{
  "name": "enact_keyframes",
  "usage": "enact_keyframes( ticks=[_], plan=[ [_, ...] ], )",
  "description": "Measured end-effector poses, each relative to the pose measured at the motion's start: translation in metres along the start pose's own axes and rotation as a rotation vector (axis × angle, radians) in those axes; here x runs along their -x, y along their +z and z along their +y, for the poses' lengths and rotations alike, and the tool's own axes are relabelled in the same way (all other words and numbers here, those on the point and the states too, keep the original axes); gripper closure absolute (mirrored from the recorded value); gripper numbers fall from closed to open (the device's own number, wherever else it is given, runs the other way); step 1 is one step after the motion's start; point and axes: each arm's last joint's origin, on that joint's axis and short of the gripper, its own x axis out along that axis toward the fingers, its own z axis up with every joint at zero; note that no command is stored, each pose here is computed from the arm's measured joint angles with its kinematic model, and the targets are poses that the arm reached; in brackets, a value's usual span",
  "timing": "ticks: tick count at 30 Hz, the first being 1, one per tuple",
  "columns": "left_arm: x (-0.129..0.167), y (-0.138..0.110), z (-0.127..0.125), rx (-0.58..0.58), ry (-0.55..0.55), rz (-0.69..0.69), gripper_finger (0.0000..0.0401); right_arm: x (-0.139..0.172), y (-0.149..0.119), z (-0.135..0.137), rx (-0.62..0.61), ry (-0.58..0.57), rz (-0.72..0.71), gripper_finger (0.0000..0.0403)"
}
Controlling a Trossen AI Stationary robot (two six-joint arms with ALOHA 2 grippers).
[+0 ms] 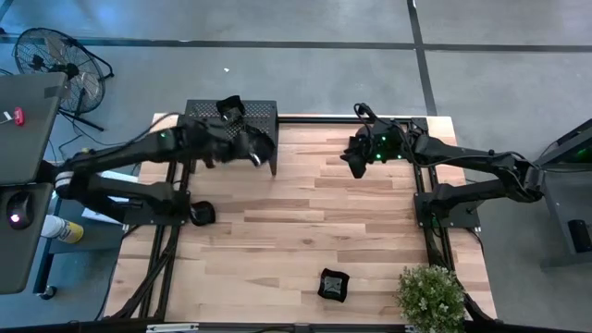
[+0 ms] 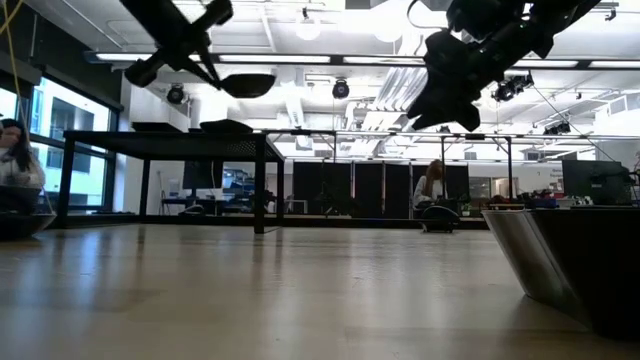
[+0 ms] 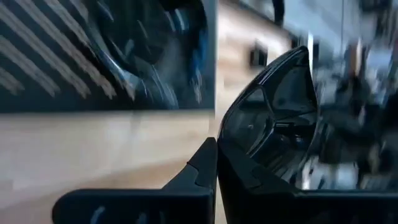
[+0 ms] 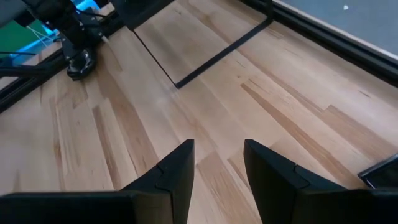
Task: Pick & Place Mini shaped plates
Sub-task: Stack the black leaf shaped plate on the other black leaf shaped plate on the shelf
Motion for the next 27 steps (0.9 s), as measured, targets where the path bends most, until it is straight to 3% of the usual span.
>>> enact_keyframes(
  ticks=[8, 16, 27],
  plan=[
    [0.001, 0.038, 0.014, 0.175, 0.056, -0.123, 0.0400, 0.000, 0.002, 0.000, 0.000, 0.001, -0.018, 0.0268],
    [0.003, 0.051, 0.026, 0.315, 0.116, -0.128, 0.0391, 0.000, 0.002, 0.000, 0.004, -0.001, -0.017, 0.0268],
    [0.003, 0.050, 0.026, 0.319, 0.114, -0.129, 0.0332, 0.000, 0.002, 0.000, 0.026, -0.001, -0.017, 0.0268]
  ],
)
